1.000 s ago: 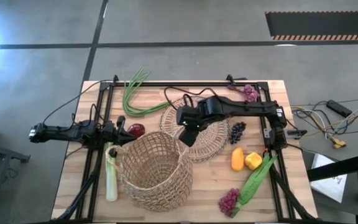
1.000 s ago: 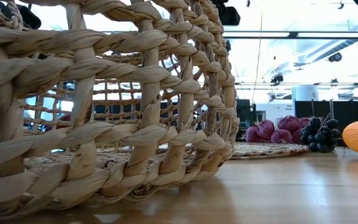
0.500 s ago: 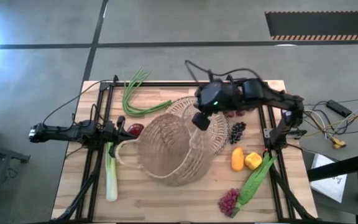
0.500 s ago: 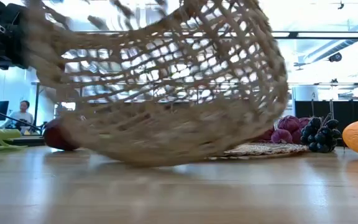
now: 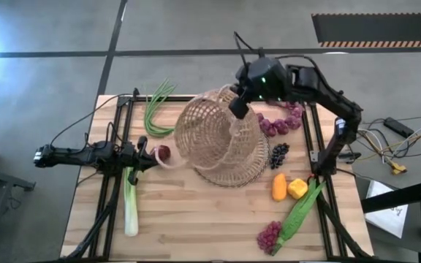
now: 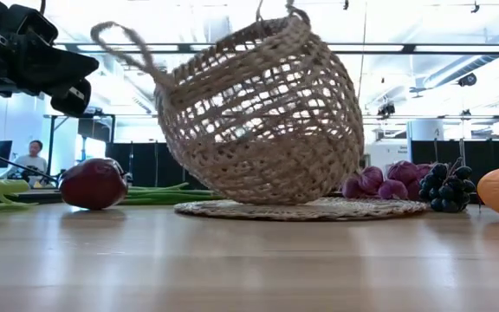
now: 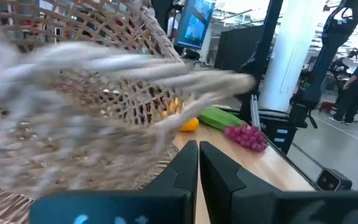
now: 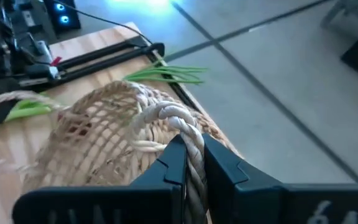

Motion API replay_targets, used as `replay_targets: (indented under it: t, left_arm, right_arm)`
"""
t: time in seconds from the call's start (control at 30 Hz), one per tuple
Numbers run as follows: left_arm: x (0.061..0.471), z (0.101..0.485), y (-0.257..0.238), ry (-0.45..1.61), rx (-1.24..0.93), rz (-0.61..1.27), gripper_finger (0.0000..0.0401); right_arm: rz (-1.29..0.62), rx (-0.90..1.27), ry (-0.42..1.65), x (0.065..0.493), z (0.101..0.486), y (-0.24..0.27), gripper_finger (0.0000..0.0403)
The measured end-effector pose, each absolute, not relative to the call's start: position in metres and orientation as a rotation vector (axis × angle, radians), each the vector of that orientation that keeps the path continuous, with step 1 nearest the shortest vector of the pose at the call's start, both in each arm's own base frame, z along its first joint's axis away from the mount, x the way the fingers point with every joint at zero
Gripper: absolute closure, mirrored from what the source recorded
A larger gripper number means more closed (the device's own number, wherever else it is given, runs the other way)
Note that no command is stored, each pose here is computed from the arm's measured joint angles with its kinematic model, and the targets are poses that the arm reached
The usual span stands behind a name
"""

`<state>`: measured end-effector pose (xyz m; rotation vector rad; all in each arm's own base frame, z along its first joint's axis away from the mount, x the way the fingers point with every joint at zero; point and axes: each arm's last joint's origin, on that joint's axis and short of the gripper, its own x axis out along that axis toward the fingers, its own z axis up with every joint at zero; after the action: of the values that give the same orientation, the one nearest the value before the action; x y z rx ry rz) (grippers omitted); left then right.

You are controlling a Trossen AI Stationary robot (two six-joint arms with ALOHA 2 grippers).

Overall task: Build produce basket
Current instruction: Put the basket onto the table mat in the middle of the table

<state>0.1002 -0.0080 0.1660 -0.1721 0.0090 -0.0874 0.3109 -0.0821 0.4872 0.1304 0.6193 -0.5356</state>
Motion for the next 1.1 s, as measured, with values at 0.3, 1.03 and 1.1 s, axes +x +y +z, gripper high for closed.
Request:
replay_targets:
  t: [0.3,1.03,1.1]
  left_arm:
    - [0.100,0.166,-0.008,0.007,-0.172,-0.088,0.0401]
    - [0.100,0.166,-0.008,0.009,-0.172,-0.088,0.0401]
    - [0.100,0.166,-0.008,0.007,-0.172,-0.088,0.0401]
  right_arm:
    - [-0.200,0.299,0.579,0.317,0.490,-0.081,0.0380]
    - [-0.081,0.391,0.388,0.296,0.525,-0.041,0.0380]
    - [-0.171,0.364,0.460,0.295,0.517,-0.045,0.0380]
